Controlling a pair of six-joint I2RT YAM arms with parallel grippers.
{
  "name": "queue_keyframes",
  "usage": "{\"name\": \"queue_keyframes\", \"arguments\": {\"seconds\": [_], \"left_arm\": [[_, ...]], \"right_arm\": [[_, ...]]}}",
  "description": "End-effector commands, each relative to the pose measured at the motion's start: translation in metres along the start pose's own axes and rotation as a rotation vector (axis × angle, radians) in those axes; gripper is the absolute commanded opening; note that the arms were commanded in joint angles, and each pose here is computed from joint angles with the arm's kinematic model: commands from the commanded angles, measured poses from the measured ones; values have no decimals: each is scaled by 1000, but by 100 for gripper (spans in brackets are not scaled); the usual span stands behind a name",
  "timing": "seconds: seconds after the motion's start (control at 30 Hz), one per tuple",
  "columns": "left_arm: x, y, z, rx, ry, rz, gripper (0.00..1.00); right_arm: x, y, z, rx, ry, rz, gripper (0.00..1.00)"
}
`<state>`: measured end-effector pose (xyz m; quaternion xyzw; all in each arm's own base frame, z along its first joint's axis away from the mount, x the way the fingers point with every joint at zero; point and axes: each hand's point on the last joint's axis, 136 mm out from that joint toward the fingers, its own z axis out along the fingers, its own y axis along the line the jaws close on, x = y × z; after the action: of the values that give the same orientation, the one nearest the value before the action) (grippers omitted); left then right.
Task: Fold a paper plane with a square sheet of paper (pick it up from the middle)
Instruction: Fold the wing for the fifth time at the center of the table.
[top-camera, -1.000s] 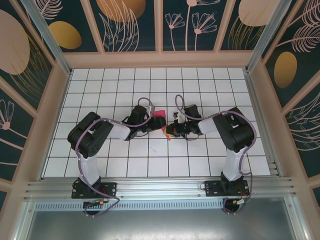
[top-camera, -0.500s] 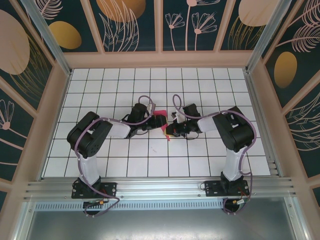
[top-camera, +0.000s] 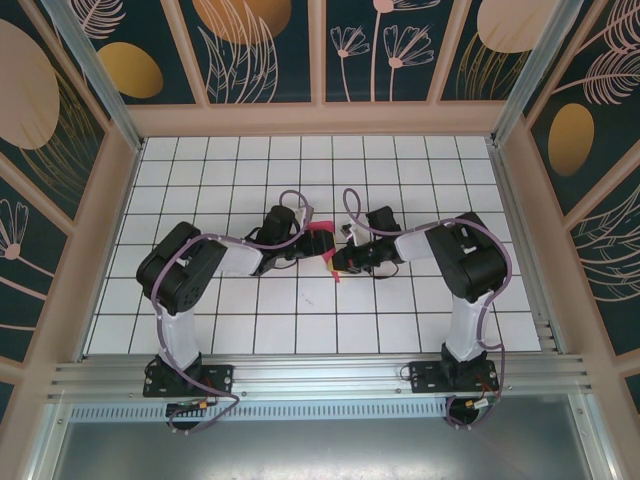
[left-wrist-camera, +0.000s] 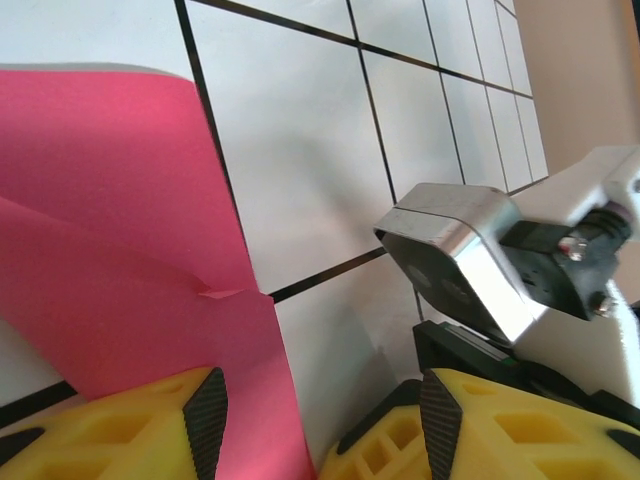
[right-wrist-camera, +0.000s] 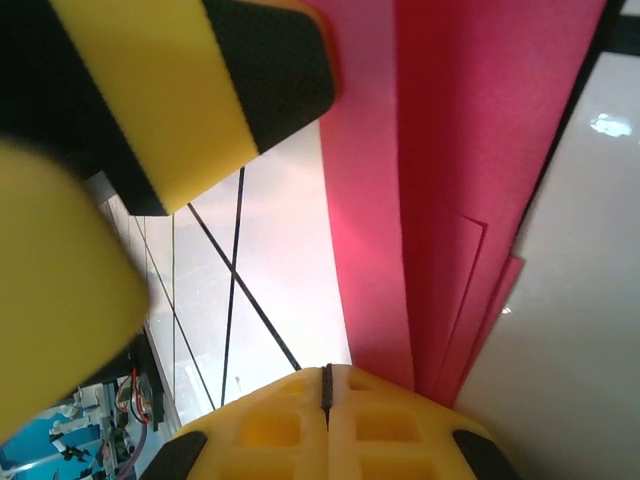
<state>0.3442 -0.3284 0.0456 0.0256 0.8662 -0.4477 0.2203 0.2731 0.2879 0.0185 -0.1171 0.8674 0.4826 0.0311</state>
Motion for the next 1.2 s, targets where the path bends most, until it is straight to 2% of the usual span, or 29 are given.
{"name": "queue_keyframes", "arguments": {"seconds": [0.0,0.2,0.57,0.8,1.0,1.17], "left_arm": [[-8,7,6,-16,-8,26,57],[0,19,13,-48,26,-16,55],[6,18,11,-45,54,-45,53],[1,11,13,-28,54,-44,53],[-1,9,12,-27,55,-35,53],[1,10,10,-35,55,-37,53]], "right_arm": [[46,-56,-1,163,100,195,0],[39,-52,-3,158,68,197,0],[-30,10,-29,43,-155,177,4],[-41,23,-19,26,-125,156,5],[-45,12,-6,60,-115,192,4],[-43,7,-19,118,-166,186,4]]}}
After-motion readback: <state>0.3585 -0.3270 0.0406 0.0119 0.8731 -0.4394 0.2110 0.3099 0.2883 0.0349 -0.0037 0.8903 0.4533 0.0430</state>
